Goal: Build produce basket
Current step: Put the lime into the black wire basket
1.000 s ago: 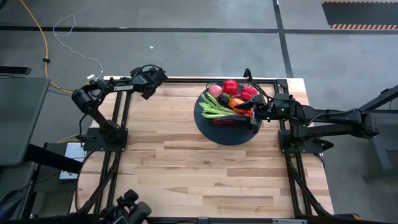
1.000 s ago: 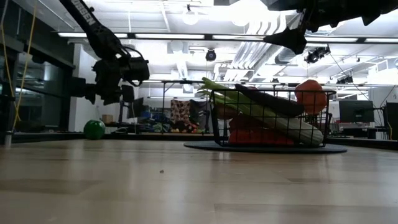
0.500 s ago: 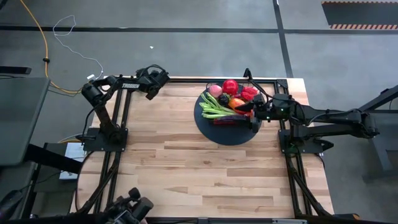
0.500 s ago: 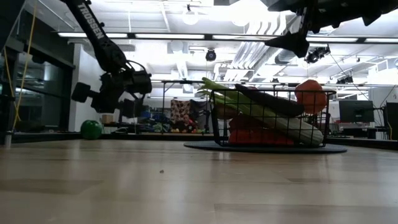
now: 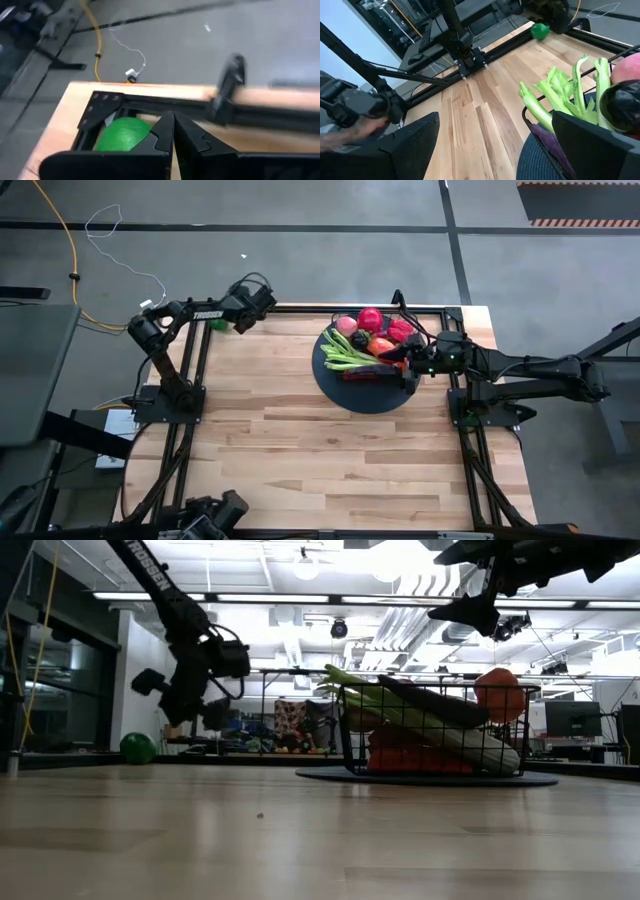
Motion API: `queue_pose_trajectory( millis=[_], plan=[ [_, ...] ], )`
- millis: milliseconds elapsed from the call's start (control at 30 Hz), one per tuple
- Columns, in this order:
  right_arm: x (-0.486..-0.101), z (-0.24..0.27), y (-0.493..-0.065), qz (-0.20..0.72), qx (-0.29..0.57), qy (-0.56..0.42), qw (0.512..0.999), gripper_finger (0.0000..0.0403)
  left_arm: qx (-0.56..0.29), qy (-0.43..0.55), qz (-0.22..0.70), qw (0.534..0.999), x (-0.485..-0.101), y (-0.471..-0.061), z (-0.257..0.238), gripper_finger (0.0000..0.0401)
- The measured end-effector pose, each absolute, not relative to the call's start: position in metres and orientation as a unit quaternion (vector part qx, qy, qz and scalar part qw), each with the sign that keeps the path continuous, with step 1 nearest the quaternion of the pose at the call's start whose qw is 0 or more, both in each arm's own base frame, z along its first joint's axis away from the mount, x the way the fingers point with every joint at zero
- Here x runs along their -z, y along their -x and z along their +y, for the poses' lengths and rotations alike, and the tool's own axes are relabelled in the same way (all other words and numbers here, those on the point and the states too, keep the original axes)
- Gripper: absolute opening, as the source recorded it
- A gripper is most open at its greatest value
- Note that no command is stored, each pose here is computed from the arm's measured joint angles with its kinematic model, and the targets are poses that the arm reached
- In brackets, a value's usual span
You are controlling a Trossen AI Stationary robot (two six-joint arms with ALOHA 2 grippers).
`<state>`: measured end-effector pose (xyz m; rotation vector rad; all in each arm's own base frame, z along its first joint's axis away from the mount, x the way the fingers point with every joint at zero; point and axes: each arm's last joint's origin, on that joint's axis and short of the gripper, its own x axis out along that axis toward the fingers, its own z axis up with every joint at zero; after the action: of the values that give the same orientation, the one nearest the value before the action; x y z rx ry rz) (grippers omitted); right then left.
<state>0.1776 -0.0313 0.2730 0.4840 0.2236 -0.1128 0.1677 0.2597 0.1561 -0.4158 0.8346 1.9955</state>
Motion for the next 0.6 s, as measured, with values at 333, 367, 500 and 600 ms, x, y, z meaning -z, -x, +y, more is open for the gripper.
queue_pose_trajectory(
  millis=[333, 367, 500, 600],
  plan=[
    [-0.273, -0.031, -0.178, 0.113, 0.056, -0.239, 0.963, 0.0376, -0.6, 0.123, 0.571, 0.547, -0.238, -0.189, 0.286, 0.0],
    [-0.273, -0.031, -0.178, 0.113, 0.056, -0.239, 0.963, 0.0376, -0.595, 0.118, 0.588, 0.535, -0.245, -0.188, 0.292, 0.0],
    [-0.272, -0.031, -0.177, 0.114, 0.055, -0.232, 0.964, 0.0376, -0.577, 0.138, 0.657, 0.465, -0.258, -0.176, 0.315, 0.0],
    [-0.272, -0.031, -0.177, 0.114, 0.054, -0.226, 0.966, 0.0376, -0.591, 0.192, 0.678, 0.393, -0.252, -0.164, 0.326, 0.0]
  ],
)
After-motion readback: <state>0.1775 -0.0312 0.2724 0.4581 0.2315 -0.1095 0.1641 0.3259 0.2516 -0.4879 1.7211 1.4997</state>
